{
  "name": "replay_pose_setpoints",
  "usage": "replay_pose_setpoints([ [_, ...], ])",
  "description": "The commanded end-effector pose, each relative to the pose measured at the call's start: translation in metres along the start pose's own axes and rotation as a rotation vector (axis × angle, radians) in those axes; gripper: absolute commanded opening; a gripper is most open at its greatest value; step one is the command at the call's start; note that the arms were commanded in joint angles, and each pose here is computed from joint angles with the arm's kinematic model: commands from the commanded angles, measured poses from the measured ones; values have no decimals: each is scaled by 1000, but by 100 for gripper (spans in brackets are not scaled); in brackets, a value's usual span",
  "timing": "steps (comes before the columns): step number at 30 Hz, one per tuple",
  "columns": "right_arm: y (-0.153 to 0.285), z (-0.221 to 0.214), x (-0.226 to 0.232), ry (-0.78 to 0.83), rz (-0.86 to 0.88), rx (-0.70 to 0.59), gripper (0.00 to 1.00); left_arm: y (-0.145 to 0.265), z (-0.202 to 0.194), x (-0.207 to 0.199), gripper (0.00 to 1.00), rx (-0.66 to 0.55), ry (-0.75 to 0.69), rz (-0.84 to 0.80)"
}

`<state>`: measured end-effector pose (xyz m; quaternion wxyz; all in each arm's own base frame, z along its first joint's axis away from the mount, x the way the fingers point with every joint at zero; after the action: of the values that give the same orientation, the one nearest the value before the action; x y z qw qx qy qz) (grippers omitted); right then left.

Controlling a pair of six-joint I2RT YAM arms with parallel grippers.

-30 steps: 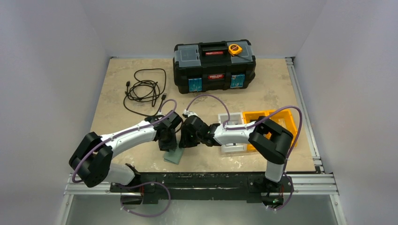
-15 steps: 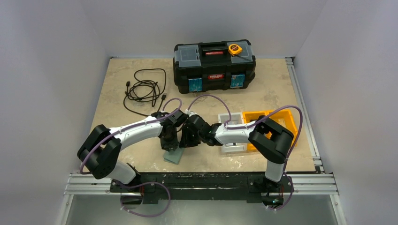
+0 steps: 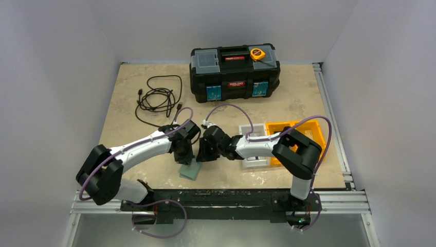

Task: Take the credit cards out of the card holder
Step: Open the card holder at the center of the board.

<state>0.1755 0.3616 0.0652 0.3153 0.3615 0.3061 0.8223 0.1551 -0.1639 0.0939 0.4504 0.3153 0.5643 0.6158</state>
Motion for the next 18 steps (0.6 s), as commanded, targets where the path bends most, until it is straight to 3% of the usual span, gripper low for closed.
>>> replay_pose_setpoints([
  [1, -6, -36, -53, 40, -211, 136, 0, 23, 14, -17, 0, -20, 105, -251],
  [6, -5, -38, -68, 37, -237, 152, 0, 35, 18, -7, 0, 38, 167, -381],
  [13, -1, -31, -73, 54, -223, 141, 0, 59, 14, 1, 0, 31, 214, -494],
  [14, -1, -28, -70, 64, -215, 138, 2, 64, 13, 1, 0, 31, 220, -514],
  [18, 8, -8, -58, 94, -188, 98, 32, 86, 11, 5, 0, 11, 235, -559],
])
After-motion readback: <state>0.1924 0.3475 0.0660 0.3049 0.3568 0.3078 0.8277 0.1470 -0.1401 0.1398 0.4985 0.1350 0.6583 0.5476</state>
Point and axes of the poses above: each gripper's point midway between its finger pads, its own y axis back along the fingers, its own x axis along the line the jaws close on, z = x × y, the point moved 6 cm from there along y, back along the fingers, and after that the axes turned 14 degrees about y, right-handed, at the moved point
